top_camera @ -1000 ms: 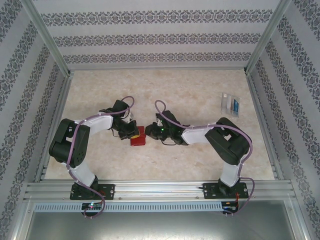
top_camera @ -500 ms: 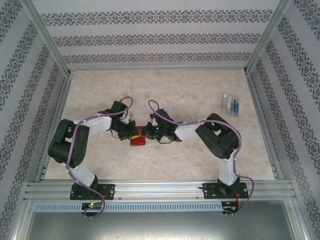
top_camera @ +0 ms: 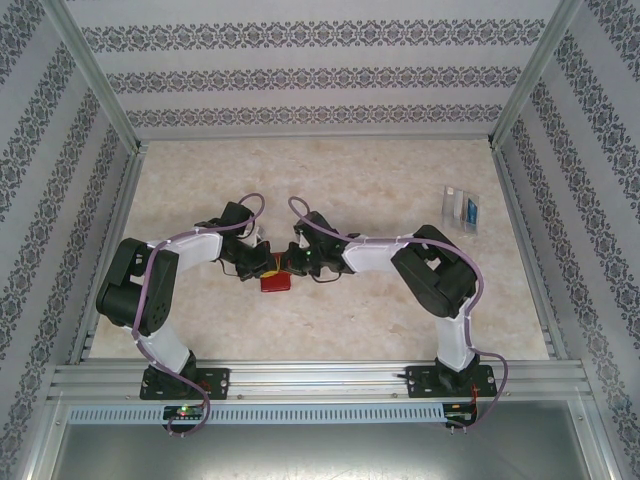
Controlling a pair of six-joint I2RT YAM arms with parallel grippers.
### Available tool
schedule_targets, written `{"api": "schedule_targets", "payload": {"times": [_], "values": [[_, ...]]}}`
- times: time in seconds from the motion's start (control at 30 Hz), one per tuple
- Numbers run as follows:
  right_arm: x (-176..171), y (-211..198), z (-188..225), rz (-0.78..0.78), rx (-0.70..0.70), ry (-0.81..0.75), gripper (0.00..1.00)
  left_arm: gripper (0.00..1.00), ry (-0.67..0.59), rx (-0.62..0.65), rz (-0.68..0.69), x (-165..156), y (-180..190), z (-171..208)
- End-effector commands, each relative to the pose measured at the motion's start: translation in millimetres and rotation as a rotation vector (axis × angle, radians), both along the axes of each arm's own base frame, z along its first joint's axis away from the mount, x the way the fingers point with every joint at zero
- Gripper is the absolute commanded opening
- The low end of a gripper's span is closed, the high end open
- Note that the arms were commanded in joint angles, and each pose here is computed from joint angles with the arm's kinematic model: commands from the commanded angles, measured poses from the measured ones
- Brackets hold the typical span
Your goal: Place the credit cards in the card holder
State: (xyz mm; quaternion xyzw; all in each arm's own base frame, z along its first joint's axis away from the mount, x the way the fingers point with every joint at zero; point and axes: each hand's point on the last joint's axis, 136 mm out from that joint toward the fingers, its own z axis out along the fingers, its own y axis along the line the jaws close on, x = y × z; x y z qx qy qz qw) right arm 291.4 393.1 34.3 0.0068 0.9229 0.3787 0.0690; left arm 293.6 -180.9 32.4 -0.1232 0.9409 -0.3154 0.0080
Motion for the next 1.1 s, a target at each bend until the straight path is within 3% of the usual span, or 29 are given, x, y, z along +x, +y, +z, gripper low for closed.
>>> {"api": "schedule_targets", "payload": {"times": [0.0, 0.1, 0.23, 0.5, 0.63, 0.8, 0.9, 1.03, 1.07], "values": [[-32, -35, -61, 0.059, -0.328, 0.060, 0.06, 0.00, 0.057, 0.008, 0.028, -7, 5, -19], [-36, -48, -75, 0.059, -0.437, 0.036, 0.05, 0.01, 0.047, -0.051, 0.048, -2, 2, -14], [-33, -61, -80, 0.052, -0.516, 0.006, 0.05, 0.11, 0.011, -0.124, 0.094, 8, 2, -4], [-23, -48, -56, 0.094, -0.468, -0.092, 0.07, 0.11, -0.126, -0.159, 0.176, 27, 20, 46], [-6, -37, -15, 0.094, -0.385, -0.185, 0.14, 0.12, -0.216, -0.106, 0.240, 32, 42, 73], [14, -33, 50, 0.050, -0.246, -0.322, 0.30, 0.20, -0.245, 0.161, 0.246, 30, 81, 85], [26, -51, 97, -0.020, -0.213, -0.450, 0.46, 0.41, -0.330, 0.279, 0.292, 34, 104, 100], [37, -104, 164, -0.132, -0.280, -0.685, 0.63, 0.65, -0.519, 0.426, 0.371, 36, 135, 137], [37, -119, 180, -0.157, -0.306, -0.752, 0.70, 0.94, -0.564, 0.476, 0.386, 35, 143, 146]]}}
